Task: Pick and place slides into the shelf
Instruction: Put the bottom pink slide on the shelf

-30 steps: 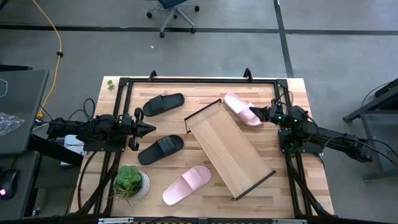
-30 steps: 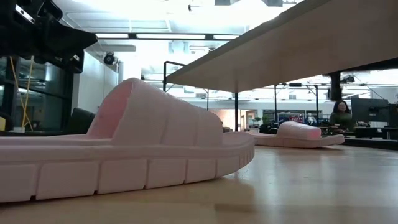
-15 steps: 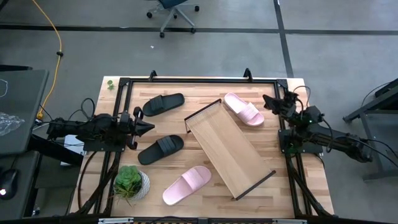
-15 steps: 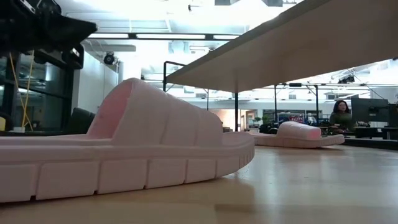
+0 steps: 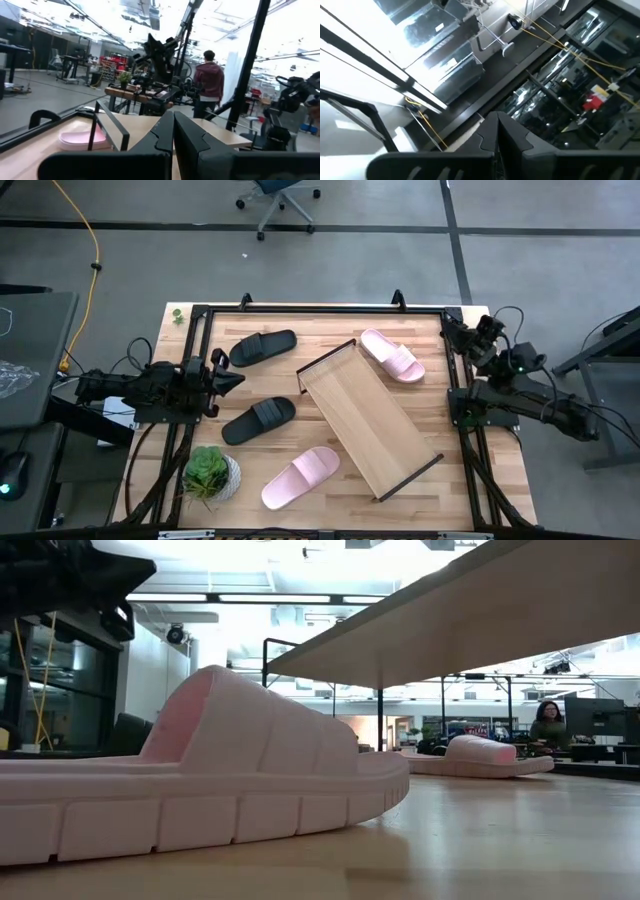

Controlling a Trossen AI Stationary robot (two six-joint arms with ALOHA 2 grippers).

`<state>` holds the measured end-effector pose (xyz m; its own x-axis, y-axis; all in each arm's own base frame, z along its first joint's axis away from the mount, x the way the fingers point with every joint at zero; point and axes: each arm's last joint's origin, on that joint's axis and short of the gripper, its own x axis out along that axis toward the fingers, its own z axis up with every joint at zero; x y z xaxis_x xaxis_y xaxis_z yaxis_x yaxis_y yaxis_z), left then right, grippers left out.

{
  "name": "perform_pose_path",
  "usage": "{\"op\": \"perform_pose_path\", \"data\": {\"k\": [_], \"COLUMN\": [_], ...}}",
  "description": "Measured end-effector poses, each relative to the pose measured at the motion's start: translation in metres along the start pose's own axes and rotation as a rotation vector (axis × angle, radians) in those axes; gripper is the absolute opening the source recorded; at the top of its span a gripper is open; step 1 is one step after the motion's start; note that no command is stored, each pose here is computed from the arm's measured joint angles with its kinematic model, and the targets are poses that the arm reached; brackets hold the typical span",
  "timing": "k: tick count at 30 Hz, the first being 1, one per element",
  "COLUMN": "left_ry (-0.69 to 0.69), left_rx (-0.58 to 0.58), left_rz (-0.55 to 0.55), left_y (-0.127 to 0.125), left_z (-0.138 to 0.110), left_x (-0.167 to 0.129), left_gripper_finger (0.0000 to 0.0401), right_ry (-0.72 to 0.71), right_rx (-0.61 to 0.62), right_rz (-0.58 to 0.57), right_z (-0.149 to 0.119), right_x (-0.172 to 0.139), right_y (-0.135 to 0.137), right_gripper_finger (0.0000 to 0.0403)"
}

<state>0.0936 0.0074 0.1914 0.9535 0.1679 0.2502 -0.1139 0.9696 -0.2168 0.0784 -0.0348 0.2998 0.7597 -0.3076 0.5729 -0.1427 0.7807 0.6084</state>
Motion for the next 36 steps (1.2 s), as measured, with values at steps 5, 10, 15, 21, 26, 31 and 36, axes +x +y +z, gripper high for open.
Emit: {"op": "perform_pose_path", "data": {"k": [5, 10, 15, 21, 26, 31, 36], "left_ry": [-0.02, -0.053, -0.056, -0.093, -0.18, -0.164, -0.026], "left_rx": [0.0, -0.004, -0.004, -0.013, -0.027, -0.021, 0.008], "left_rz": [0.016, 0.01, 0.009, 0.002, 0.003, 0.042, 0.08], "left_y": [0.0, 0.0, 0.0, -0.001, -0.002, -0.004, -0.008], "left_z": [0.002, 0.005, 0.005, 0.009, 0.017, 0.034, 0.054], "left_x": [0.0, 0.0, 0.0, 0.0, -0.002, -0.001, 0.0], "left_gripper_finger": [0.0001, 0.0001, 0.0001, 0.0001, 0.0001, 0.0001, 0.0001], "right_ry": [0.05, 0.094, 0.094, 0.099, 0.1, 0.105, 0.133], "right_rx": [-0.053, -0.058, -0.073, -0.073, -0.076, -0.08, -0.078], "right_rz": [-0.055, -0.103, -0.101, -0.096, -0.095, -0.1, -0.141], "right_z": [0.008, 0.01, 0.01, 0.01, 0.01, 0.009, 0.004], "right_x": [0.005, 0.007, 0.007, 0.007, 0.007, 0.008, 0.015], "right_y": [0.009, 0.012, 0.012, 0.012, 0.012, 0.011, 0.004], "right_gripper_finger": [0.0, 0.0, 0.0, 0.0, 0.0, 0.0, 0.0]}}
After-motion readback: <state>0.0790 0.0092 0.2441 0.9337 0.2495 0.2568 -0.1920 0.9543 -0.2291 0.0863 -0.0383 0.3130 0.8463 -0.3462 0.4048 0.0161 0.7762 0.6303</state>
